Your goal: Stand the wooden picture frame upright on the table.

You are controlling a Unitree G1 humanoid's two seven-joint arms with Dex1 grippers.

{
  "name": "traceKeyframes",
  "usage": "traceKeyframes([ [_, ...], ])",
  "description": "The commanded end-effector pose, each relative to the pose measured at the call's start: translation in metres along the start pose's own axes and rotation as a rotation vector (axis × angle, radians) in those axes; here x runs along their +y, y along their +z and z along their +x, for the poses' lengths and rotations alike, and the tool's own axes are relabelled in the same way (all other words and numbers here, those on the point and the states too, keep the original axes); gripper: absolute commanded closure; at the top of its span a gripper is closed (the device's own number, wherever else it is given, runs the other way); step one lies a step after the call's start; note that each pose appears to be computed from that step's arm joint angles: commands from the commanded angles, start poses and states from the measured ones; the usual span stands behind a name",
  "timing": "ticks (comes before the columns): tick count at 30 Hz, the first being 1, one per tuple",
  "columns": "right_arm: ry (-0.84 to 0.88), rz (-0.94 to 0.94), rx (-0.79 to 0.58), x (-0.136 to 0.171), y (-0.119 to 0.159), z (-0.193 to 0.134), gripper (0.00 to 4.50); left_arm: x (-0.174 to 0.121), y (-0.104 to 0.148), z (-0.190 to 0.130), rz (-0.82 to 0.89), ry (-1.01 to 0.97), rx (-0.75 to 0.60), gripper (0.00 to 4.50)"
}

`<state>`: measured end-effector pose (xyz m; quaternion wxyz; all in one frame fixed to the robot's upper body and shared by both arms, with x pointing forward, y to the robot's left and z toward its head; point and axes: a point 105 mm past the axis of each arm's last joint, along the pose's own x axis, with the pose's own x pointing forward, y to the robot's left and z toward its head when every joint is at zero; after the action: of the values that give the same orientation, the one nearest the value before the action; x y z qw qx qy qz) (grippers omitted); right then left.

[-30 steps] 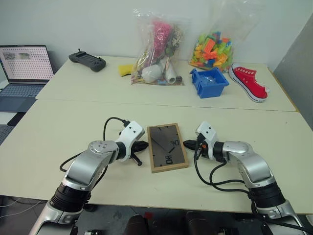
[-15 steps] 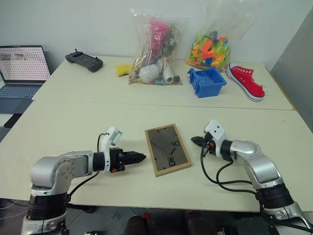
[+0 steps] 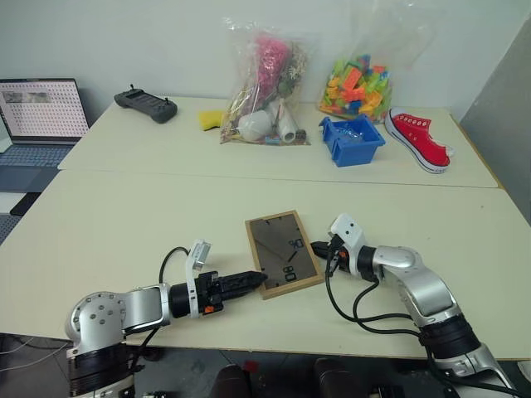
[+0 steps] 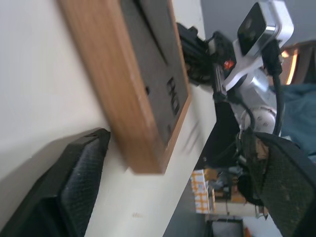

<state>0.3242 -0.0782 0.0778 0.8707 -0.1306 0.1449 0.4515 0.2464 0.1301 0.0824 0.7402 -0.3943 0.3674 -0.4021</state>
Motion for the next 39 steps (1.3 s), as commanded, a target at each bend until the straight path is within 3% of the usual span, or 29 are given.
traceKeyframes([
  [1,0.051,-0.032,-0.042,0.013,0.015,0.011,4.5,0.026,-0.01,0.015,-0.081,0.113,0.013,0.03],
  [9,0.057,-0.014,-0.06,0.019,0.021,0.019,4.5,0.008,-0.016,0.023,-0.046,0.025,0.051,0.03],
  [20,-0.018,-0.007,-0.049,0.0,0.014,0.005,4.5,0.004,-0.004,0.01,-0.023,0.014,0.019,2.15],
  [25,-0.055,-0.021,-0.103,-0.016,0.037,-0.01,4.5,-0.006,0.006,0.014,0.01,-0.019,-0.007,3.03],
  [27,0.004,0.009,-0.168,-0.016,0.061,-0.019,4.5,-0.012,0.012,0.016,0.062,-0.019,0.011,3.23],
  [29,0.123,0.094,-0.276,-0.009,0.098,-0.03,4.14,-0.024,0.021,0.018,0.175,-0.02,0.052,3.23],
  [32,0.237,0.146,-0.346,-0.002,0.128,-0.035,3.54,-0.036,0.036,0.02,0.285,-0.035,0.07,3.23],
  [39,0.324,0.126,-0.318,0.006,0.137,-0.016,2.01,-0.06,0.055,0.024,0.438,-0.101,0.085,3.23],
])
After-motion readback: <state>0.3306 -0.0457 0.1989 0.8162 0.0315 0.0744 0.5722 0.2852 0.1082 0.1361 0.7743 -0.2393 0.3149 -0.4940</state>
